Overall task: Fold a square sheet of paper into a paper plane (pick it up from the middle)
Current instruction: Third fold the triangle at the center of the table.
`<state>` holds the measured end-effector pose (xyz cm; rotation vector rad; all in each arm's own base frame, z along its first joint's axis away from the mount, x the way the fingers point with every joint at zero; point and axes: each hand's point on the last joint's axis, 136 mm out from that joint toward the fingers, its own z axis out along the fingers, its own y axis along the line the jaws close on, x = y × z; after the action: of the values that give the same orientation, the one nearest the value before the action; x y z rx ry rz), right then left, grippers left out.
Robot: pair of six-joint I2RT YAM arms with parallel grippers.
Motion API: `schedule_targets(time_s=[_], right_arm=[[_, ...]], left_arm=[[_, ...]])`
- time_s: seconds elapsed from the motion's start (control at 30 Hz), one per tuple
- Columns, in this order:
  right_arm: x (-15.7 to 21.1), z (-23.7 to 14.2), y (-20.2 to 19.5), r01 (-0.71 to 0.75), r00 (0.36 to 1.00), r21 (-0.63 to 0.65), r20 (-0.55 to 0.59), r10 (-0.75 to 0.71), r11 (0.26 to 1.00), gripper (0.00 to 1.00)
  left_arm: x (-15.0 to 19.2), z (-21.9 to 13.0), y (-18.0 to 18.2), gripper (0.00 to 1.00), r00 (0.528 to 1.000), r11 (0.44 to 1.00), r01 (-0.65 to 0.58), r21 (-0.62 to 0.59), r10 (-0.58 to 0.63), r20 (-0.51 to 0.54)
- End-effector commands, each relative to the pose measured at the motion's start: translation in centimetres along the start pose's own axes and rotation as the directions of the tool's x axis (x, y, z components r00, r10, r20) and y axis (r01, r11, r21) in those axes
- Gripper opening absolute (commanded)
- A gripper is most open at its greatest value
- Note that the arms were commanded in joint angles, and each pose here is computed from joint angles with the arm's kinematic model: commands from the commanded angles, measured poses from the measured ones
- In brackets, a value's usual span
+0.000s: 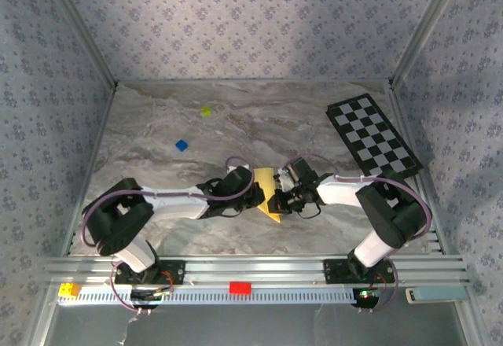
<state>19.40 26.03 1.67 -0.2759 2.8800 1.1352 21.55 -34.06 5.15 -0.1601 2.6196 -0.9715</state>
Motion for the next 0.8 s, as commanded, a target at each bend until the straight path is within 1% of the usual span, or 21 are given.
schedule_targets(time_s=[0.0, 0.57, 0.77], right_arm=[[2.6, 0.0, -3.3, -0.083, 0.994, 0.121, -0.055, 0.09, 0.989, 0.0], [2.6, 0.2, -3.5, -0.084, 0.994, 0.124, -0.053, 0.091, 0.989, 0.0], [2.6, 0.2, -3.6, -0.084, 0.994, 0.125, -0.053, 0.091, 0.989, 0.0]], left_arm=[[-0.1, 0.7, -1.4, 0.02, 1.0, 0.999, 0.027, 0.039, -0.027, -0.001], [0.3, 1.1, -0.8, 0.0, 0.999, 0.999, 0.033, 0.023, -0.033, -0.007], [0.8, 1.4, 1.9, 0.0, 0.997, 0.996, 0.073, -0.046, -0.073, 0.004]])
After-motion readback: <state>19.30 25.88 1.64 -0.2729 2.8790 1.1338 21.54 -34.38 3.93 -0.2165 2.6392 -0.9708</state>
